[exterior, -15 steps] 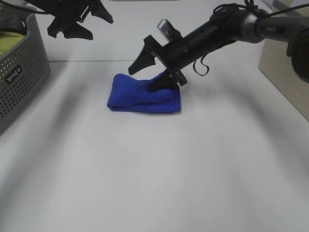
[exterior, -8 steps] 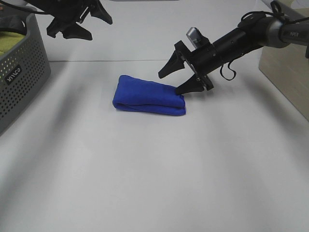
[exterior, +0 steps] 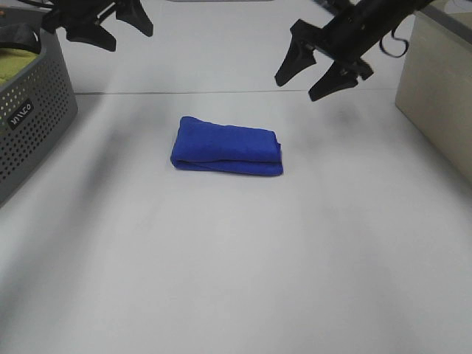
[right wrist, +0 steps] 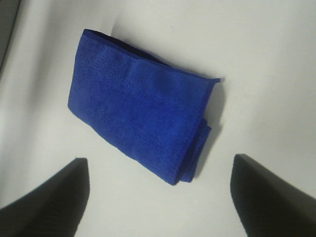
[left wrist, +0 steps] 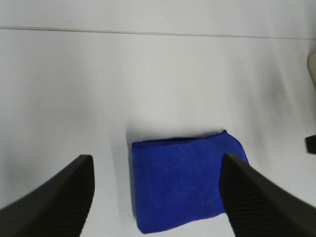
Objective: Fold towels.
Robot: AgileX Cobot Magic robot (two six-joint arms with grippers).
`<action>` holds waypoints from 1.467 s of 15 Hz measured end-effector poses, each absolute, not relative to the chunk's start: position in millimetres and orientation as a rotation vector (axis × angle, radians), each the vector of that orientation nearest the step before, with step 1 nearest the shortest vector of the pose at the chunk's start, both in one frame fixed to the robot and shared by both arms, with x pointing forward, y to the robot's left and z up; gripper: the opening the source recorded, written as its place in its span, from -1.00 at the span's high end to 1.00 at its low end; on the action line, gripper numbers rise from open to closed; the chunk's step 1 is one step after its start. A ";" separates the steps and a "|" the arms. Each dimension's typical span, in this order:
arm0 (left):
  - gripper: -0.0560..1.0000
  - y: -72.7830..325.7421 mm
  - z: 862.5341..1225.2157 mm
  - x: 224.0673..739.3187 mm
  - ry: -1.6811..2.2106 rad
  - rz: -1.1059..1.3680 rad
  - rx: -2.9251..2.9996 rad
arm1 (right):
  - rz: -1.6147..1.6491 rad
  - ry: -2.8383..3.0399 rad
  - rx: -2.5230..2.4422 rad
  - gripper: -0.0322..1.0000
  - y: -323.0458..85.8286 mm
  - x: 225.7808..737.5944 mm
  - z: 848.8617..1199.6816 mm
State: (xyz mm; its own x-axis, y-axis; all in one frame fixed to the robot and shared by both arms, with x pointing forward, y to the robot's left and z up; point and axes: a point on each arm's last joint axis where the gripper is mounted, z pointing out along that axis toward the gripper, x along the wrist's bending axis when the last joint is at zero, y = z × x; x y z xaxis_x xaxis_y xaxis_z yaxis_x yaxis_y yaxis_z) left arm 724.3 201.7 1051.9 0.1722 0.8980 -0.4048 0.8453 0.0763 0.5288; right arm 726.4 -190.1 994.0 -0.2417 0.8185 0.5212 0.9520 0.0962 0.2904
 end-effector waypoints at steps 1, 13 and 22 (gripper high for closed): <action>-0.39 204.8 1067.3 716.1 1.652 0.129 1.785 | -0.860 -2.192 -1.811 -0.54 -194.5 721.8 1013.6; -0.39 243.6 1185.2 586.2 1.724 0.400 1.904 | -0.938 -2.383 -1.953 -0.54 -228.4 567.7 1156.6; -0.39 272.1 1133.3 378.5 1.759 0.351 1.956 | -0.704 -2.515 -1.983 -0.54 -262.6 384.9 1100.9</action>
